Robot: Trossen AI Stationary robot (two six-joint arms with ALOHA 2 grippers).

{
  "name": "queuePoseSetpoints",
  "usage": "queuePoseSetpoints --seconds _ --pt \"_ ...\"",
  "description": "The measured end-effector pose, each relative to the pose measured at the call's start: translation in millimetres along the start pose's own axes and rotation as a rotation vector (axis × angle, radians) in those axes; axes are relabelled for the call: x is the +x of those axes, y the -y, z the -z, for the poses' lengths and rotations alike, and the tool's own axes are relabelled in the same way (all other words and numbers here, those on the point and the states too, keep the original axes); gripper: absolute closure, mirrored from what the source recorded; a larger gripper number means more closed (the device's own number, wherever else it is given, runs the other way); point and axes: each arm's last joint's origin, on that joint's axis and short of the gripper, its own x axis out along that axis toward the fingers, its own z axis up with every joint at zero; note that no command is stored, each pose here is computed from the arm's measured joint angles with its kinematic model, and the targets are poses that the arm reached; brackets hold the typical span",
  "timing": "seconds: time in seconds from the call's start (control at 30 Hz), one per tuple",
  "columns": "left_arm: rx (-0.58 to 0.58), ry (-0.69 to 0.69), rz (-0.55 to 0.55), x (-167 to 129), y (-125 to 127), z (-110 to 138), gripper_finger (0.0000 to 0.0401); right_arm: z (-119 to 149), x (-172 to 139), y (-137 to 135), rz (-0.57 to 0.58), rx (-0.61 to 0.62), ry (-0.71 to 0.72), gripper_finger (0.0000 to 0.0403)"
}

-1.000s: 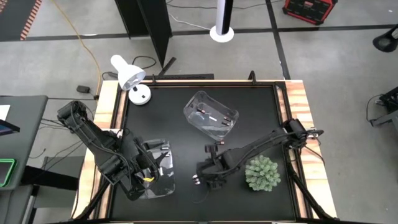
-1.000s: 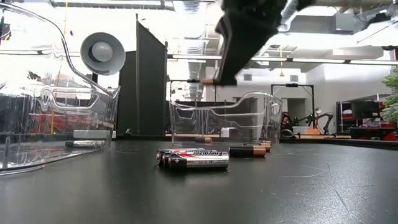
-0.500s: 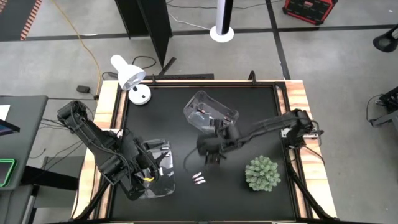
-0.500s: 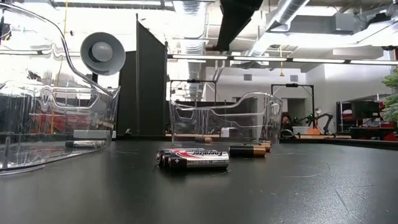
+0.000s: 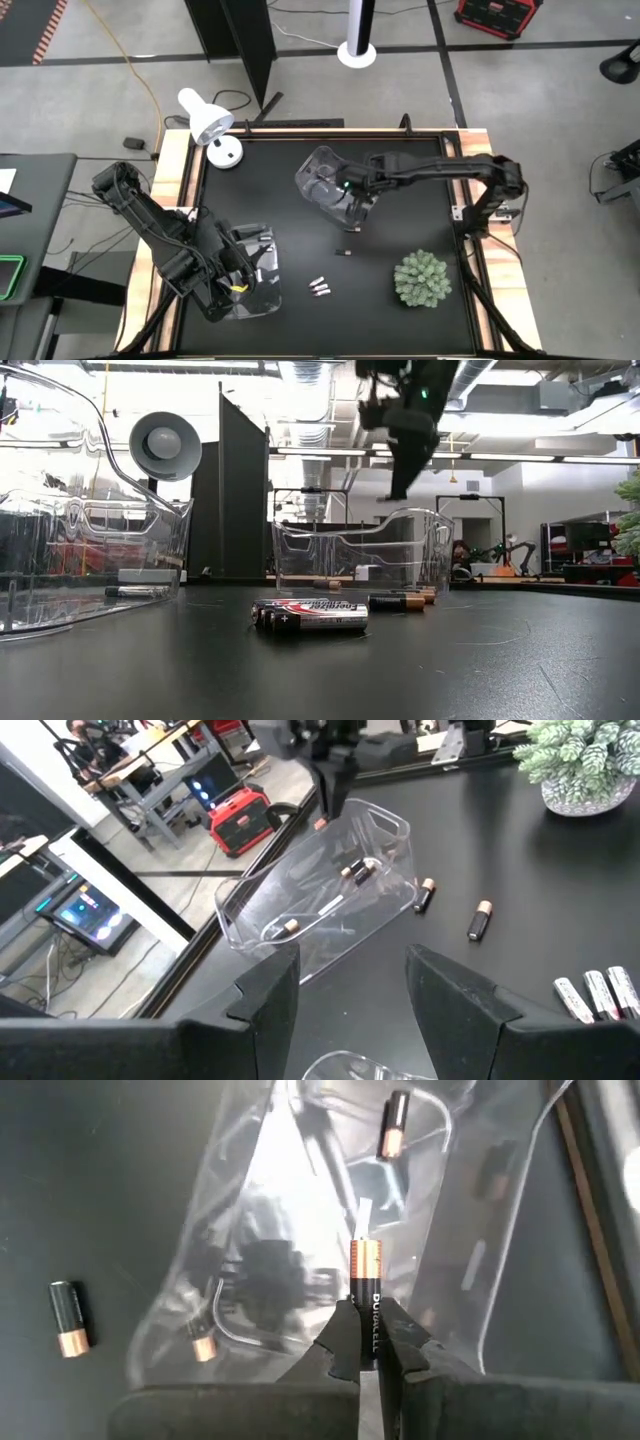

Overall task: Sort batteries
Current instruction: Put the black battery into the top transparent bin

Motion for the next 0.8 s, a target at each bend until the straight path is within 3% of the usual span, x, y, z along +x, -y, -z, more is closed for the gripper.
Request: queuePoseSetpoints --seconds 0.27,0.8 --pt "0.000 0.000 0.000 0 0 0 0.0224 26 44 32 -0.098 0.078 -0.097 0.0388" --pt "0.000 0.000 0.000 0 0 0 0.0224 31 102 30 -0.122 0.073 -0.287 0.0387"
